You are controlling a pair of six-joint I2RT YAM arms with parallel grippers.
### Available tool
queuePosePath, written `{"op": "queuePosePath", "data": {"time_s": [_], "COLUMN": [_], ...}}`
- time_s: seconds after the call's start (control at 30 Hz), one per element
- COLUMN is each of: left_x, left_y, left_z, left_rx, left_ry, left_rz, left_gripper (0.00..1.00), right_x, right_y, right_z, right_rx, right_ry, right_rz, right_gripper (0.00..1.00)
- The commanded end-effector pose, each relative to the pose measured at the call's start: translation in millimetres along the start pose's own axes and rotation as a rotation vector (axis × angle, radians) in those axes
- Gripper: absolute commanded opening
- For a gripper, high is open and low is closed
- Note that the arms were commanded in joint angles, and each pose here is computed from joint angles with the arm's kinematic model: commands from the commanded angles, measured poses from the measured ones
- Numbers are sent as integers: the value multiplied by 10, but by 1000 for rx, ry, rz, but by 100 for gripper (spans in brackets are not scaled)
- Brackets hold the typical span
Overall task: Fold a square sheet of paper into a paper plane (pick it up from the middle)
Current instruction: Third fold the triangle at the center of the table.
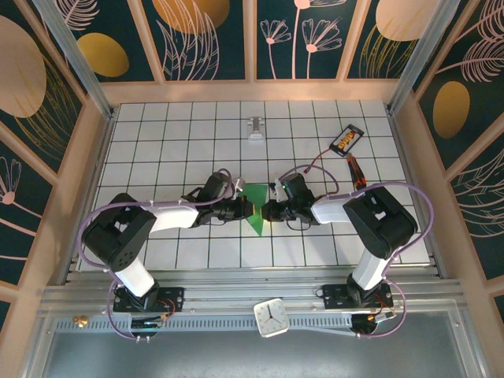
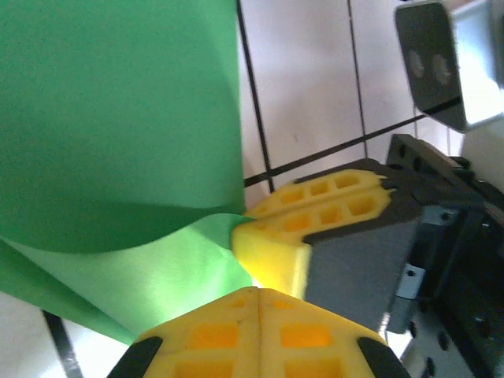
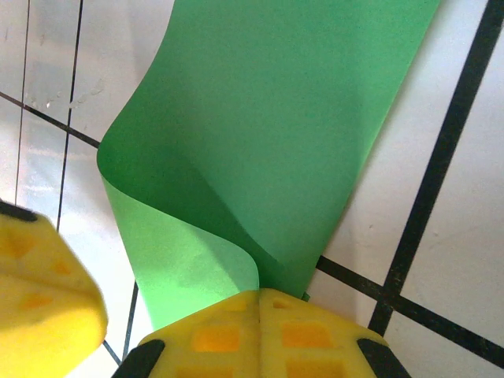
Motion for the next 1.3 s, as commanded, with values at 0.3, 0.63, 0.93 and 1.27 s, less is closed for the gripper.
{"op": "queuePosePath", "data": {"time_s": [0.3, 0.63, 0.93, 1.27], "left_x": [-3, -166, -283, -305], "left_y": [257, 431, 550, 579], "left_z": [-121, -144, -138, -130], "left_rx": [98, 148, 195, 220], "left_ry": [42, 89, 118, 125], "left_rz": [3, 26, 30, 22], "left_gripper": [4, 0, 0, 0], "right_x": [-354, -326, -195, -12], "right_y": [-284, -264, -173, -5], "right_z": [-101, -95, -30, 455], "right_rx": [-166, -165, -163, -167], "right_ry": [143, 136, 114, 15], "right_rz": [-59, -54, -31, 14], "right_gripper": [0, 0, 1, 20]}}
Point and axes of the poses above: each hand's point on the last joint's axis, 136 mm out from that joint toward the fingers, its own z axis back along the fingers, its own y axis along the line the jaws close on, x = y × z, the point moved 10 cm from there along z, back along the fingers, and after that the axes turned 2 degrees about -z, right-handed, at the moved point
